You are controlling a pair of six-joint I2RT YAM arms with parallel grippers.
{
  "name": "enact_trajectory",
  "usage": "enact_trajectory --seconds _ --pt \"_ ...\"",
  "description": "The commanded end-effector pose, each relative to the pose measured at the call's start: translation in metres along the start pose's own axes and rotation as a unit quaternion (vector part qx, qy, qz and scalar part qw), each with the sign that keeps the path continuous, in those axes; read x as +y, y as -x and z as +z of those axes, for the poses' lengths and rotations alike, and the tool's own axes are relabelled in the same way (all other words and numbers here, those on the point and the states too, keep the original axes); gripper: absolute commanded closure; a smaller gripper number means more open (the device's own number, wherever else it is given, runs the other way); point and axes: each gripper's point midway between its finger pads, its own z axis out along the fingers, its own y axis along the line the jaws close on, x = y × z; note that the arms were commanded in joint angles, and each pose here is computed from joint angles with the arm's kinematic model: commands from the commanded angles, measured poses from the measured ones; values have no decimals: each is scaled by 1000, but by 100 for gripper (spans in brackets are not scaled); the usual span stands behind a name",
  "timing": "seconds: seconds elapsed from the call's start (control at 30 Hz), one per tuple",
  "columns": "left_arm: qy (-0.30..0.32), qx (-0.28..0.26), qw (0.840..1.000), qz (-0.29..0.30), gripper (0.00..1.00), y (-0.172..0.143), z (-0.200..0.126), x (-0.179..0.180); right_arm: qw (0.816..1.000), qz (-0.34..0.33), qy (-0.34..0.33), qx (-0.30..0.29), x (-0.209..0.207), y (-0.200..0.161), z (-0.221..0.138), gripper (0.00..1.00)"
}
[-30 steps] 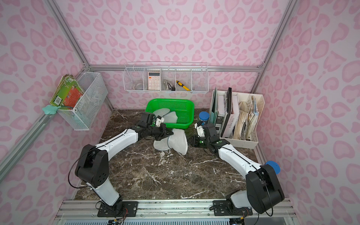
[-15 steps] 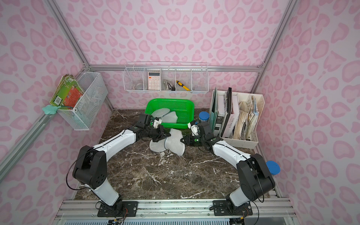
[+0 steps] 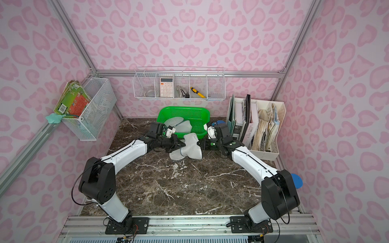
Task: Turn the laundry bag inside out
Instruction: Turn over the laundry bag at the center of the board.
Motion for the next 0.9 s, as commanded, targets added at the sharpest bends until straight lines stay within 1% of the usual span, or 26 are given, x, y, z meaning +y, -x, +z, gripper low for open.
enact_trajectory --seconds 0.0,0.13,0.33,0.53,0.8,0.87 --pt "1 14 1000 -7 100 -4 5 4 998 -7 -30 57 -11 -26 17 100" --pt "10 22 1000 -8 100 -8 8 9 997 -12 -5 80 3 -38 44 100" --pt "18 25 999 -8 100 -14 5 12 996 11 47 80 14 -36 67 100" --pt "21 25 999 -11 100 -18 2 15 989 55 100 93 12 -46 91 100" --pt "20 25 999 -11 100 -19 0 12 980 96 144 99 6 -54 113 100" --pt "20 23 1000 -9 100 -17 -1 11 976 107 154 108 5 -58 119 100"
